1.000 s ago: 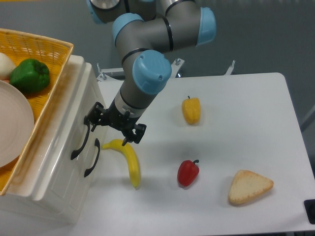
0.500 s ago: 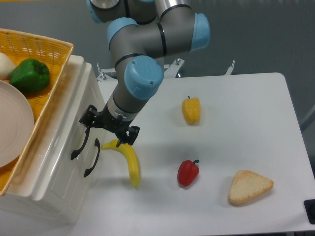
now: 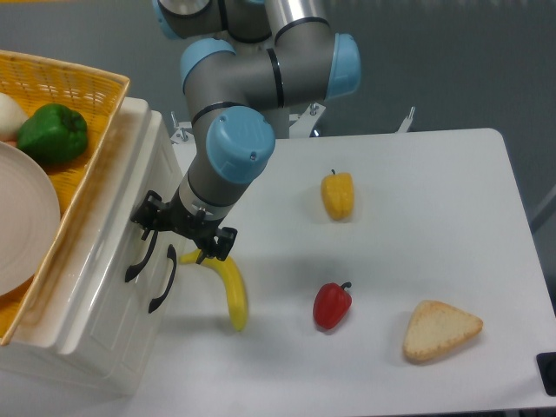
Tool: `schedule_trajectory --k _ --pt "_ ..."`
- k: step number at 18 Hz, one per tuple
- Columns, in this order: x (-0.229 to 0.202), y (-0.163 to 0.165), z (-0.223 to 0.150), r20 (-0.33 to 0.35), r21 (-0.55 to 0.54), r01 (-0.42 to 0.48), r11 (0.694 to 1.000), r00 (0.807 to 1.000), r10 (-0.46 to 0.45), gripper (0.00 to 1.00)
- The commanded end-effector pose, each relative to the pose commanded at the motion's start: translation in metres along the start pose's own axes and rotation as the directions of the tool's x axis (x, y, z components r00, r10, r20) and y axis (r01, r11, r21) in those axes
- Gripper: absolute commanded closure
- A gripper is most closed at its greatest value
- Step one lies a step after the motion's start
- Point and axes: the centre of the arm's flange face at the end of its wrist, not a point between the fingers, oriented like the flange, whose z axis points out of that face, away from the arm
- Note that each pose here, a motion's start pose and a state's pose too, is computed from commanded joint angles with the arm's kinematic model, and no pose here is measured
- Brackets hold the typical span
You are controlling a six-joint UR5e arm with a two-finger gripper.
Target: Slide open the top white drawer
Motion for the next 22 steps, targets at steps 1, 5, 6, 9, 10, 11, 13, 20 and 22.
schedule_trajectory --k 1,5,6,9,10,11,13,20,22 --pt "0.0 0.0 0.0 0.0 0.0 0.002 1.0 1.0 -0.002 0.0" --pt "0.0024 -0.0018 0.0065 -0.003 -0.009 0.001 1.0 1.0 -0.001 0.0" --pt "0.0027 -0.0021 0.0078 -0.004 -0.011 0.001 1.0 1.0 -0.001 0.0" --pt "0.0019 -0.0021 0.0086 -0.002 -0.014 0.0 1.0 1.0 -0.001 0.0" --pt "0.0016 -0.0019 0.0086 0.001 -0.015 -0.001 1.0 1.0 0.001 0.0" --pt "0.0011 -0.0016 0.0086 0.006 -0.018 -0.001 1.0 1.0 0.001 0.0" --pt "0.001 -0.0022 0.0073 0.012 -0.018 -0.002 1.0 1.0 0.003 0.0" --pt "-0.0048 -0.0049 0.0046 0.06 -0.036 -0.01 0.999 0.998 0.012 0.0" --pt "-0.0054 -0.0052 0.0047 0.063 -0.037 -0.008 0.999 0.998 0.011 0.0"
